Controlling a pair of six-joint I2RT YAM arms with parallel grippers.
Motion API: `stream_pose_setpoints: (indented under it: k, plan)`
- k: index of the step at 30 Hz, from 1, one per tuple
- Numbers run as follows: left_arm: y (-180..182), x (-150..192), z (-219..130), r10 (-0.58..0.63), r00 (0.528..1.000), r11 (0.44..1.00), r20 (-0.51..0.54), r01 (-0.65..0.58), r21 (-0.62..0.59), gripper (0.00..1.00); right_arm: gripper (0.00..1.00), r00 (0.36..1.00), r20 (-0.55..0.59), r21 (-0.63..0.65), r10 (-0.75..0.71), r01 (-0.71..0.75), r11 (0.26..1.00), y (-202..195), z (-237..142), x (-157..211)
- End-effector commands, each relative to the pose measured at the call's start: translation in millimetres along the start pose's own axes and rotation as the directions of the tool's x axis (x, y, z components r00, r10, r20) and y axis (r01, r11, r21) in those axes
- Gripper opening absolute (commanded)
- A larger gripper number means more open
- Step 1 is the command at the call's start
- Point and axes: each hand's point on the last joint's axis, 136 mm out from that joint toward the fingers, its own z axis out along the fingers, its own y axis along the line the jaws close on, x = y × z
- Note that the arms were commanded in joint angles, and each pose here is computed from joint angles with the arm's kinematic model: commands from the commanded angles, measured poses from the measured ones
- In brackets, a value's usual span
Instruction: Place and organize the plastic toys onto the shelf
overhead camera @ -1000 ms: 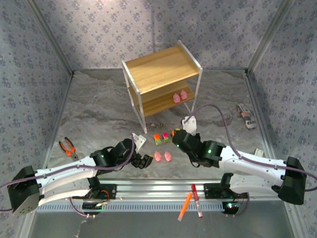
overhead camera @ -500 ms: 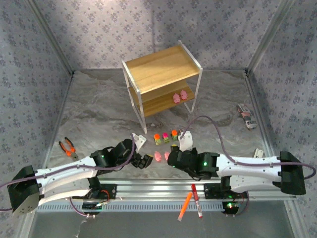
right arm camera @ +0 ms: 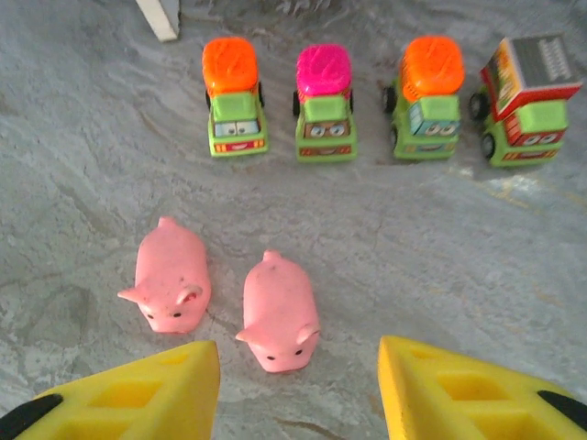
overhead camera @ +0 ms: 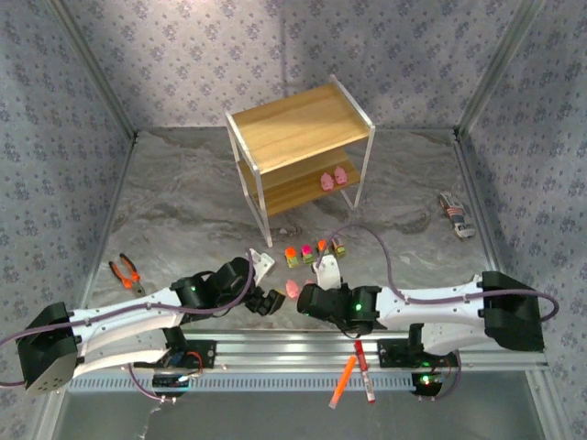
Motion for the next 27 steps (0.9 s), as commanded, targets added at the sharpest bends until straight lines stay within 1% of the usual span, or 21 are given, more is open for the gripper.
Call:
stream_pose_setpoints:
  k: [1, 8, 20, 27]
  plan:
    - [-12, -17, -3, 0.019, 0.999, 0.999, 0.039, -0.020, 0.041, 0.93, 0.51, 0.999, -0.040, -0.006, 0.014, -0.014, 1.000, 3, 8, 13]
    - [-12, -16, -3, 0.021, 0.999, 0.999, 0.030, -0.022, 0.040, 0.93, 0.51, 0.998, -0.066, -0.007, 0.019, -0.020, 1.000, 4, 18, 21]
    - [-12, -18, -8, 0.019, 0.999, 0.999, 0.051, -0.021, 0.047, 0.93, 0.51, 0.996, -0.084, 0.019, 0.029, -0.028, 0.999, -1, 32, 26]
    - [-20, -21, -16, 0.017, 0.996, 0.994, 0.088, -0.026, 0.103, 0.94, 0.50, 0.994, -0.099, 0.021, 0.036, -0.034, 0.999, -1, 41, 32]
